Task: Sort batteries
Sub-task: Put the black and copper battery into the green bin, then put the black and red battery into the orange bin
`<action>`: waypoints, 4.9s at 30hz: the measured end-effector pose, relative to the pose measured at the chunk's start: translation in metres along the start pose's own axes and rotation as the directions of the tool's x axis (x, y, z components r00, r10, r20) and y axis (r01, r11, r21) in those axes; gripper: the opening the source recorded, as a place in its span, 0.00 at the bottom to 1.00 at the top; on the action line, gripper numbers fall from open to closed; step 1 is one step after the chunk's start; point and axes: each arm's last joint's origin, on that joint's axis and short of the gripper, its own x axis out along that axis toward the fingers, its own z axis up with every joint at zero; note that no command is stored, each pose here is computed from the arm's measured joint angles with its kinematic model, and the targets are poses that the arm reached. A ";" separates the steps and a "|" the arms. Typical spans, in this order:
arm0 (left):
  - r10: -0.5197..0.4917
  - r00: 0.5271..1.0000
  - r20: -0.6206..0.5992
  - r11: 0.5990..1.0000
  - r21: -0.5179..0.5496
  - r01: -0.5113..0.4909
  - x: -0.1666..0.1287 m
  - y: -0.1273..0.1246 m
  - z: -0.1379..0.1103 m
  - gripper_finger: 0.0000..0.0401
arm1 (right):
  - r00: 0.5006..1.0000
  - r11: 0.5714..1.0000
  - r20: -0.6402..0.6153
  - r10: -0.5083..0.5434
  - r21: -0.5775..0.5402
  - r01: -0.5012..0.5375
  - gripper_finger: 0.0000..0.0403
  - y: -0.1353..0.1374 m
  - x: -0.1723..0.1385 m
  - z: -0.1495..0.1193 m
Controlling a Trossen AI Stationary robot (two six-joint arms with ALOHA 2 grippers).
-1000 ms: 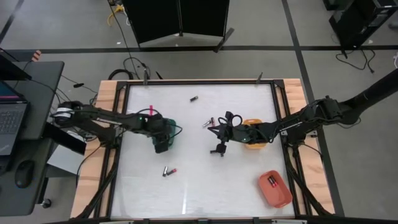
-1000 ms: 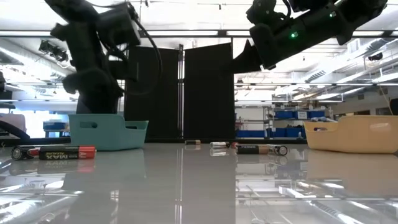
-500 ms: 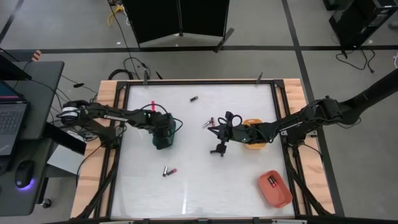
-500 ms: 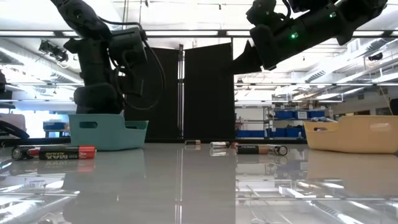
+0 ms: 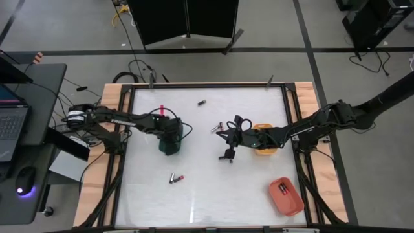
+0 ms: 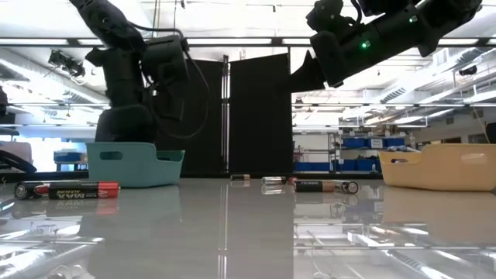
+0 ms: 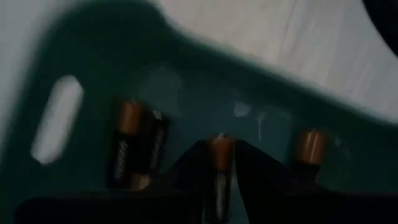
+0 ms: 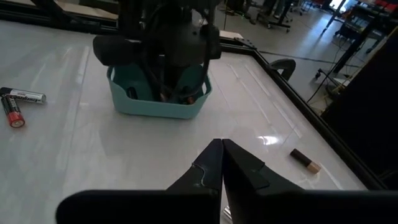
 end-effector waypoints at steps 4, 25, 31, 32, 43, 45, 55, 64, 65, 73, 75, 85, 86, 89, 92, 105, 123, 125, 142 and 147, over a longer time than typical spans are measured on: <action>0.005 1.000 0.017 1.000 0.015 -0.006 -0.005 0.000 0.007 0.24 | 1.000 1.000 0.000 0.000 -0.001 0.000 0.05 0.000 0.000 0.000; 0.141 0.900 0.413 0.984 0.042 -0.173 -0.067 -0.014 0.016 0.01 | 0.999 1.000 -0.033 0.002 0.000 -0.002 0.04 0.000 0.000 -0.004; 0.001 0.802 0.598 0.994 0.084 -0.064 -0.067 -0.020 0.006 0.01 | 0.999 1.000 -0.033 0.008 0.008 -0.007 0.05 0.000 0.000 -0.004; -0.027 0.789 0.614 0.995 0.096 -0.041 -0.066 -0.020 0.004 0.01 | 0.999 1.000 -0.032 0.013 0.008 -0.012 0.04 0.000 0.000 -0.003; -0.309 0.506 0.805 0.946 0.315 0.076 -0.056 -0.029 -0.005 0.01 | 0.999 1.000 -0.033 0.012 0.014 -0.011 0.05 -0.001 0.001 -0.004; -0.323 0.480 0.816 0.942 0.328 0.076 -0.056 -0.029 -0.006 0.01 | 0.999 1.000 -0.034 0.008 0.016 -0.008 0.05 -0.002 0.001 -0.004; -0.320 0.487 0.813 0.938 0.343 0.043 -0.056 -0.029 -0.006 0.02 | 0.998 0.999 -0.045 0.039 0.037 -0.037 0.05 -0.002 0.001 -0.005; -0.273 0.536 0.799 0.947 0.320 0.005 -0.051 -0.027 -0.009 0.02 | 0.997 0.998 -0.062 0.055 0.031 -0.054 0.03 -0.001 0.001 -0.007; -0.273 0.534 0.800 0.947 0.320 0.005 -0.051 -0.027 -0.009 0.02 | 0.996 0.998 -0.064 0.057 0.030 -0.055 0.03 -0.001 0.001 -0.007; -0.281 0.384 0.880 0.956 0.292 0.030 -0.034 -0.020 -0.041 0.02 | 0.995 0.997 -0.079 0.054 0.065 -0.049 0.03 -0.003 0.002 -0.009; -0.282 0.336 0.899 0.958 0.284 0.043 -0.032 -0.018 -0.049 0.02 | 0.995 0.996 -0.087 0.049 0.083 -0.042 0.03 -0.005 0.003 -0.009; -0.276 0.271 0.922 0.959 0.283 0.017 -0.032 -0.015 -0.060 0.02 | 0.987 0.964 -0.157 -0.020 0.258 0.060 0.07 -0.027 0.011 -0.017; -0.271 0.274 0.923 0.960 0.279 0.010 -0.032 -0.015 -0.060 0.02 | 0.986 0.958 -0.167 -0.028 0.278 0.074 0.07 -0.029 0.012 -0.018; -0.247 0.276 0.929 0.965 0.263 -0.023 -0.032 -0.014 -0.059 0.02 | 0.978 0.936 -0.204 -0.053 0.332 0.120 0.10 -0.037 0.015 -0.023; -0.228 0.278 0.933 0.967 0.251 -0.049 -0.031 -0.013 -0.059 0.02 | 0.967 0.921 -0.242 -0.078 0.355 0.162 0.13 -0.040 0.024 -0.033; -0.222 0.289 0.931 0.964 0.253 -0.078 -0.030 -0.013 -0.060 0.02 | 0.929 0.849 -0.339 -0.147 0.439 0.294 0.40 -0.034 0.056 -0.076; -0.221 0.281 0.934 0.958 0.262 -0.118 -0.031 -0.013 -0.059 0.02 | 0.890 0.840 -0.428 -0.155 0.417 0.347 0.43 -0.032 0.061 -0.097; -0.221 0.281 0.934 0.958 0.262 -0.118 -0.031 -0.013 -0.059 0.02 | 0.886 0.840 -0.436 -0.158 0.413 0.352 0.42 -0.033 0.061 -0.097; -0.224 0.282 0.933 0.960 0.261 -0.101 -0.031 -0.013 -0.059 0.02 | 0.871 0.868 -0.462 -0.169 0.348 0.354 0.16 -0.041 0.061 -0.099; -0.224 0.281 0.933 0.956 0.266 -0.120 -0.031 -0.013 -0.059 0.02 | 0.856 0.866 -0.485 -0.176 0.338 0.369 0.16 -0.049 0.052 -0.093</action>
